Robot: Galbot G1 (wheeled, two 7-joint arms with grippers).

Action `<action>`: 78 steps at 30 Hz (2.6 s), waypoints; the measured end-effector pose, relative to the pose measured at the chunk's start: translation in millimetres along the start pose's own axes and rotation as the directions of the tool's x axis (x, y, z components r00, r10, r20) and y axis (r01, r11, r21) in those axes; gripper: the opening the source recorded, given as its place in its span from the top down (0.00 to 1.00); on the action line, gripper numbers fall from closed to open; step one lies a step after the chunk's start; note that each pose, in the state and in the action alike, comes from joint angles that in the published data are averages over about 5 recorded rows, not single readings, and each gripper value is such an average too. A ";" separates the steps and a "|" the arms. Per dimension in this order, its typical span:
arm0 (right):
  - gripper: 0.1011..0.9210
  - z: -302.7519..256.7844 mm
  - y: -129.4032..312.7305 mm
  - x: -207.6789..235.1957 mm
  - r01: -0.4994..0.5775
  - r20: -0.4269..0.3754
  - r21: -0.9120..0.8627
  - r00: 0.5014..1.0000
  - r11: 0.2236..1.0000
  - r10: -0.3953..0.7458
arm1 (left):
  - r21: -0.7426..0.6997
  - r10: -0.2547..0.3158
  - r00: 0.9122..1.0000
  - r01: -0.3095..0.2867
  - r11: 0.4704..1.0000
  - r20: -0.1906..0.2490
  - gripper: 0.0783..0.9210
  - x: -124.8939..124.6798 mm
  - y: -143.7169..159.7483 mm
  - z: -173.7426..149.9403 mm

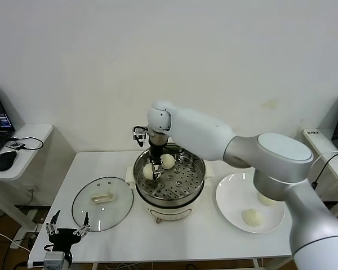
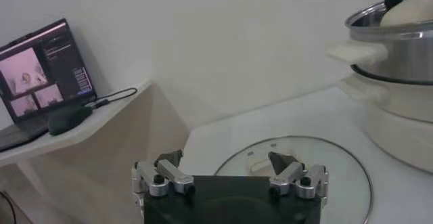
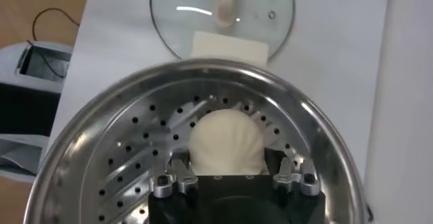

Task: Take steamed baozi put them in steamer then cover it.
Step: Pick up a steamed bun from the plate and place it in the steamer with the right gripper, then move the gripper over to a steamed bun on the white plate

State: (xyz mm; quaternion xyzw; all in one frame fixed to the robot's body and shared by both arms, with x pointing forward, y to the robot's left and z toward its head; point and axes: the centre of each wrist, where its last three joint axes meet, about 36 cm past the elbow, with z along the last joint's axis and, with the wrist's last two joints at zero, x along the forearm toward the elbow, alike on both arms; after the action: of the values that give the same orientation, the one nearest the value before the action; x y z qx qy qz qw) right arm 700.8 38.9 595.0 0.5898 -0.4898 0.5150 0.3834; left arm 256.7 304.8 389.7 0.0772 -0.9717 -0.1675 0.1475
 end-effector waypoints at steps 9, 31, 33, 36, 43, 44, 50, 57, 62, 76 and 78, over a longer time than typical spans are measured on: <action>0.13 -2.1 -0.4 1.8 -0.015 0.019 -0.009 1.000 1.000 0.016 | 0.002 0.001 1.000 -0.001 1.000 -0.002 0.12 -1.3 -1.0 1.1; 0.12 148.5 65.0 136.5 -0.129 -0.041 0.017 0.991 0.991 0.130 | 0.033 0.036 0.999 -0.035 0.999 -0.036 0.12 5.8 -3.5 1.9; 0.12 172.1 78.2 142.4 -0.135 -0.045 0.002 0.990 0.991 0.135 | 0.036 0.040 0.998 -0.039 0.999 -0.038 0.12 6.3 -3.4 0.8; 0.12 205.4 98.9 144.2 -0.135 -0.051 -0.023 0.990 0.991 0.134 | 0.038 0.047 0.998 -0.046 0.998 -0.041 0.12 7.8 -4.1 -1.1; 0.12 270.9 141.7 119.6 -0.120 -0.066 -0.085 0.991 0.989 0.115 | 0.030 0.063 0.997 -0.061 0.998 -0.055 0.12 12.9 -5.3 -0.3; 0.12 278.1 146.5 113.6 -0.117 -0.068 -0.093 0.991 0.989 0.111 | 0.028 0.063 0.996 -0.062 0.998 -0.057 0.12 13.7 -5.4 0.0; 0.12 312.7 170.3 72.4 -0.084 -0.087 -0.135 0.994 0.987 0.072 | 0.020 0.065 0.995 -0.064 0.998 -0.069 0.12 16.5 -5.5 2.1; 0.12 338.4 186.0 27.6 -0.044 -0.122 -0.170 0.992 0.984 0.024 | 0.018 0.067 0.994 -0.066 0.998 -0.089 0.12 16.7 -7.9 8.1; 0.12 347.3 190.8 1.7 -0.023 -0.136 -0.191 0.991 0.981 -0.004 | 0.018 0.070 0.992 -0.068 0.997 -0.102 0.12 15.8 -9.8 12.9; 0.12 358.4 199.2 -41.9 0.033 -0.154 -0.210 0.986 0.977 -0.066 | 0.014 0.069 0.989 -0.068 0.998 -0.128 0.12 11.3 -8.9 24.0; 0.12 360.5 200.3 -45.8 0.036 -0.156 -0.213 0.985 0.976 -0.071 | 0.014 0.069 0.989 -0.068 0.998 -0.131 0.12 10.5 -9.1 25.2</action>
State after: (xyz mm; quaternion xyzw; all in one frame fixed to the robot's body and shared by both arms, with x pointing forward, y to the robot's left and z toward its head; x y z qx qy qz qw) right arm 590.1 -342.9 476.2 0.5152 -0.4923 0.4964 0.4958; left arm 239.9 301.8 366.6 0.0552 -0.9628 -0.1523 0.2164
